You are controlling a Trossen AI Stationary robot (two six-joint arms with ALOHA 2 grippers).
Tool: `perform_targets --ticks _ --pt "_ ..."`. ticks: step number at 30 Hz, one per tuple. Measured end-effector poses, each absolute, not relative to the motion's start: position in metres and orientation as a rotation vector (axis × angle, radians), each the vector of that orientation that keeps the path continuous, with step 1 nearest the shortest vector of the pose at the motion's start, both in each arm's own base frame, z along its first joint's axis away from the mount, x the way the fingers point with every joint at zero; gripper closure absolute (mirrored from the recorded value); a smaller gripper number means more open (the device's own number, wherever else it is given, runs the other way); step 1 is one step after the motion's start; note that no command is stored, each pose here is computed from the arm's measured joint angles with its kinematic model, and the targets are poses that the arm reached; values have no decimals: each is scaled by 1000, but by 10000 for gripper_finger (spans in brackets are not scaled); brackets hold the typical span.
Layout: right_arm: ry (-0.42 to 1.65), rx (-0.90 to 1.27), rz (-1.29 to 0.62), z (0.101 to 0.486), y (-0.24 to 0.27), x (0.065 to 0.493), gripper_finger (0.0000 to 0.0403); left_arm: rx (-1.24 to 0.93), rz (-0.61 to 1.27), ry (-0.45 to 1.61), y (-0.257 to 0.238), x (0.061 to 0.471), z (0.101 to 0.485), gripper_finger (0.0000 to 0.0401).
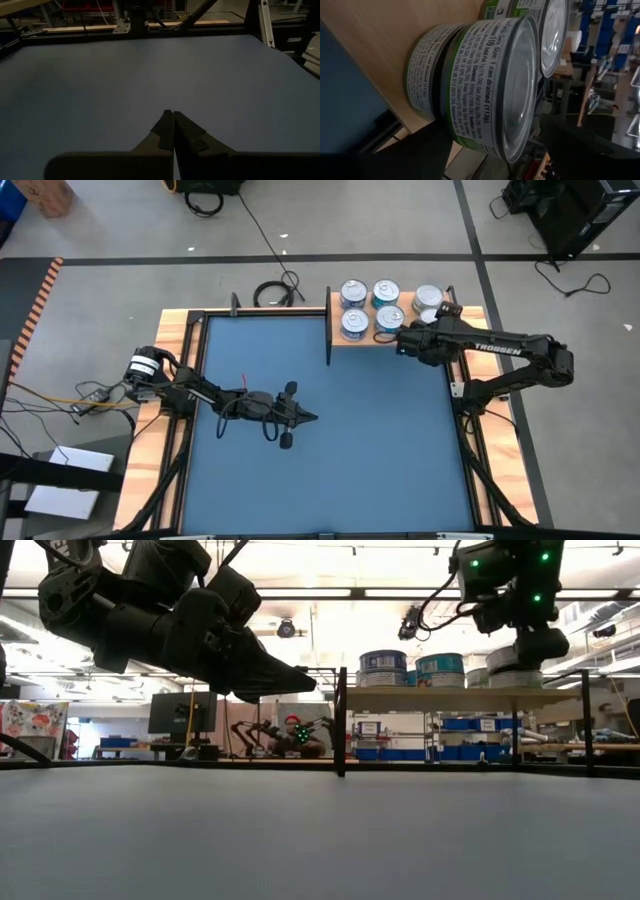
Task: Stack canned seafood by type on shelf
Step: Stack the green tuna can on top of the green tuna can on the shelf
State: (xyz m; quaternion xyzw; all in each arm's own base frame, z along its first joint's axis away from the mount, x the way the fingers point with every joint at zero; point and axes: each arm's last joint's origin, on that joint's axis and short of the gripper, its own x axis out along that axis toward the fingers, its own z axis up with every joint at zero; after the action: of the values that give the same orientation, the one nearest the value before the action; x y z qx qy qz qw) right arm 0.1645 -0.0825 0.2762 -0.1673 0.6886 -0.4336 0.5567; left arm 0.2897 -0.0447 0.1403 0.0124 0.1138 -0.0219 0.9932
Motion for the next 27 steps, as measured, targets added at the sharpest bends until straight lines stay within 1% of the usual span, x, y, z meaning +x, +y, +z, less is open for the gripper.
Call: perform_targets --ticks 5,11,20,27 --pt "1595 -343 -1013 285 -83 167 100 25 -44 228 -45 290 140 396" --pt "1577 -235 -955 293 -84 169 103 21 -43 228 -45 290 140 396" --pt "1618 -208 -923 293 -91 165 109 21 -44 228 -45 290 140 396" --pt "1651 -219 -898 293 -95 162 107 21 -45 229 -45 290 140 396"
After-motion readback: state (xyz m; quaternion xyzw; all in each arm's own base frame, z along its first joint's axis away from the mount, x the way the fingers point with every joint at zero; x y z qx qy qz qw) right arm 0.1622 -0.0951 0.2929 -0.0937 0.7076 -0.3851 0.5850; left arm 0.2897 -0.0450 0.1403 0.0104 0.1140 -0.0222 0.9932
